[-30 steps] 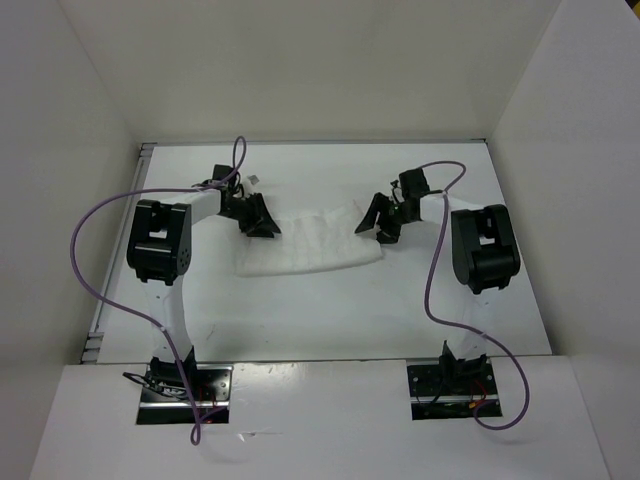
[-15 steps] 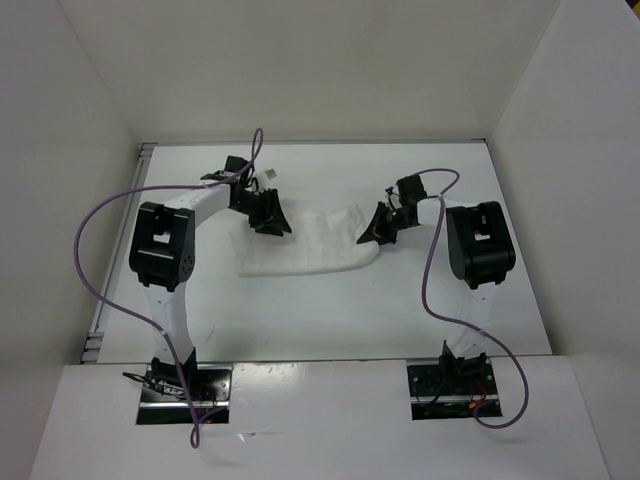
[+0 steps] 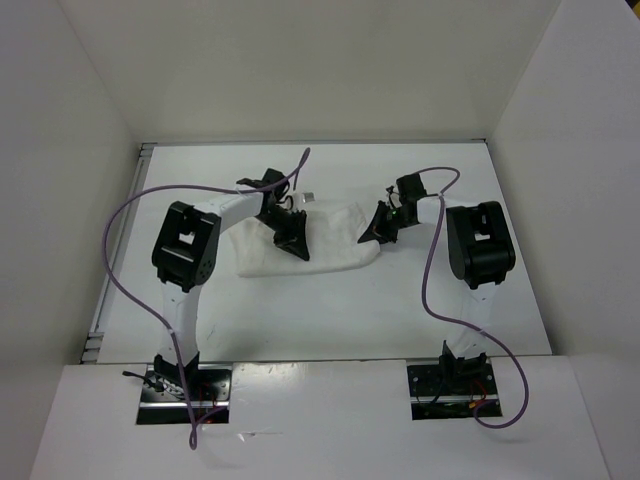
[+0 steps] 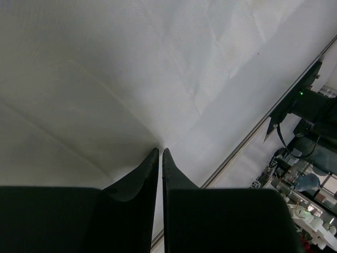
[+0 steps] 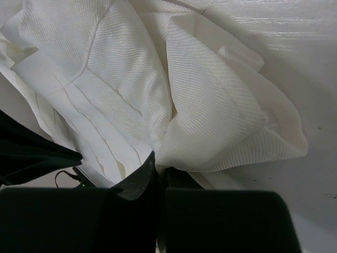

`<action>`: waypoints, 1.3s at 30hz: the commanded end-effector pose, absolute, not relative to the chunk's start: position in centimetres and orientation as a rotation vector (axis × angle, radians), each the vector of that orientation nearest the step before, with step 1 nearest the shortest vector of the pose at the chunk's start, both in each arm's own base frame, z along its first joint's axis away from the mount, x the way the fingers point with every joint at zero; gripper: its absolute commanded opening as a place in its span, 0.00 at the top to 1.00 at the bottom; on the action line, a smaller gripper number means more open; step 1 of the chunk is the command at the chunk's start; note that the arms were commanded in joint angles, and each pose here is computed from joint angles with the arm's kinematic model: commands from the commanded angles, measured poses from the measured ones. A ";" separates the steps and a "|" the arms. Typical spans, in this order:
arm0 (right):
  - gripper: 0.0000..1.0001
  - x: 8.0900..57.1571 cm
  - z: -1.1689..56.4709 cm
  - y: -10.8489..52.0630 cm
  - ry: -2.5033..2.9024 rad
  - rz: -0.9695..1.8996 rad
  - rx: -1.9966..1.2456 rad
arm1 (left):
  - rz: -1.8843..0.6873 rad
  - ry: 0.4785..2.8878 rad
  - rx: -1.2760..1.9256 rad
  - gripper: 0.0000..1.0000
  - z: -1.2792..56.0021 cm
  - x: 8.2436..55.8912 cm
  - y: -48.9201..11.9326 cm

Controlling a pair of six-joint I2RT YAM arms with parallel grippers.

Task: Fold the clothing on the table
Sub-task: Fold the skirt

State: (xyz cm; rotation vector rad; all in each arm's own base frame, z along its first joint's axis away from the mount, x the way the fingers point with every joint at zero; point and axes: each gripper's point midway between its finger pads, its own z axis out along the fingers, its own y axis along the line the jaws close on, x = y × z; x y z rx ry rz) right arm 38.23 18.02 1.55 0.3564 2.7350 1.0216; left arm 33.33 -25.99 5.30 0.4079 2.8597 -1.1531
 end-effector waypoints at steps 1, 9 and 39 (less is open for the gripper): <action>1.00 39.6 3.4 17.3 2.688 0.956 0.316 | -1.154 2.840 0.520 0.89 5.6 33.5 -27.5; 1.00 39.7 3.6 17.2 2.679 0.945 0.315 | -1.091 2.932 0.556 0.93 2.8 32.2 -28.3; 1.00 39.7 20.6 20.4 2.371 0.893 0.112 | -0.784 2.638 0.138 0.60 13.1 43.9 -19.8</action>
